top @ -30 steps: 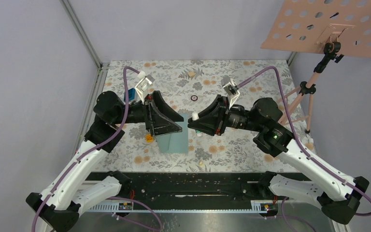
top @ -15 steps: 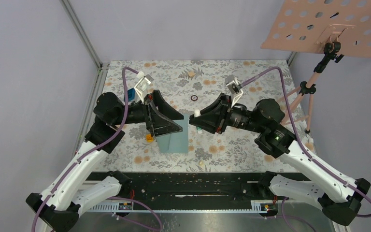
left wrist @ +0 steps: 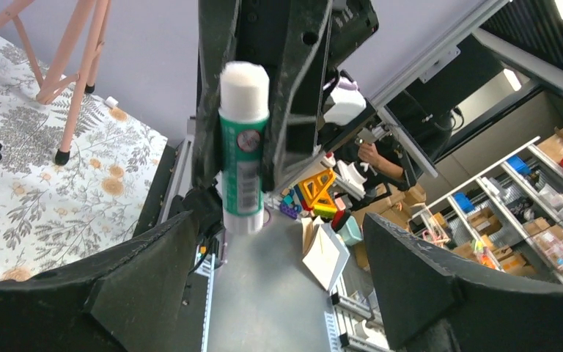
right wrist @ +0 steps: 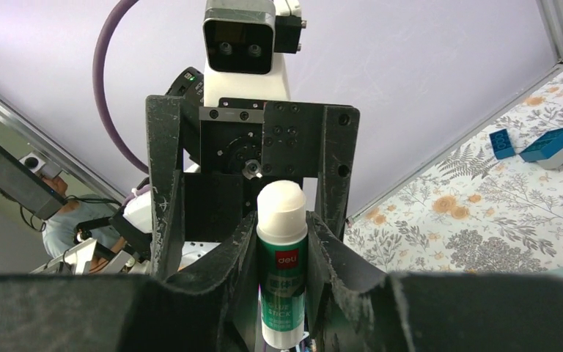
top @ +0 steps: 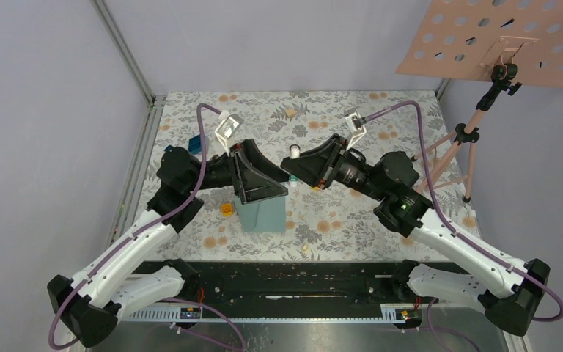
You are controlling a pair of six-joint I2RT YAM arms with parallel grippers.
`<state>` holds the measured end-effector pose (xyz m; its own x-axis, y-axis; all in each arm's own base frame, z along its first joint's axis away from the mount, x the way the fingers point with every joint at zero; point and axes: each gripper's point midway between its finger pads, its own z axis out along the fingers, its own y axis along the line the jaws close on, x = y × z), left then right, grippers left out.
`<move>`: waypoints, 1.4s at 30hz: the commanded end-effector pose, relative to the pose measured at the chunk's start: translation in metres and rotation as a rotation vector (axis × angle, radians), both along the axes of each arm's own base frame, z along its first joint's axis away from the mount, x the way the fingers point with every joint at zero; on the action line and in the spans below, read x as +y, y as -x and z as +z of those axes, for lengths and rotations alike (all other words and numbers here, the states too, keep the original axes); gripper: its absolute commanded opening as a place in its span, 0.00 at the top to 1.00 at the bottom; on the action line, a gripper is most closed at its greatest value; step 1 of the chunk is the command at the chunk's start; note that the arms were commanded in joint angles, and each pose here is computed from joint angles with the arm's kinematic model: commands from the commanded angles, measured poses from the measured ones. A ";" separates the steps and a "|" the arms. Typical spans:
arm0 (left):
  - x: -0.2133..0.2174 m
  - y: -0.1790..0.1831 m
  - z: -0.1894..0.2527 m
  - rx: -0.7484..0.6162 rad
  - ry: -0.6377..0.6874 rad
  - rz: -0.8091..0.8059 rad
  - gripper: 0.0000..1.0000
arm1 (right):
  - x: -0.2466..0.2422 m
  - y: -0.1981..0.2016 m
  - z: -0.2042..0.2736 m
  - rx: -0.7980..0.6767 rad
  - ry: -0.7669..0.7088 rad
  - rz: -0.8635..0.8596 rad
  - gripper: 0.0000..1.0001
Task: Place the letter into the envelope and seal it
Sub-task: Adjust the solid glue.
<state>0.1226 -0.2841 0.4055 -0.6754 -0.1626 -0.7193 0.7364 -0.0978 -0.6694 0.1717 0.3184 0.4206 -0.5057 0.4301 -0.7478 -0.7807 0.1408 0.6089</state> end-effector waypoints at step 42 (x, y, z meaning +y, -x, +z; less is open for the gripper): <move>-0.005 -0.017 0.034 -0.010 0.137 0.086 1.00 | -0.020 0.005 0.018 -0.006 -0.064 -0.080 0.34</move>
<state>0.1433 -0.2950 0.4209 -0.6885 -0.2671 -0.6743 0.7160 -0.1022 -0.6906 0.1687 0.2989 0.4180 -0.5048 0.4882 -0.7119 -0.7381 0.1834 0.6492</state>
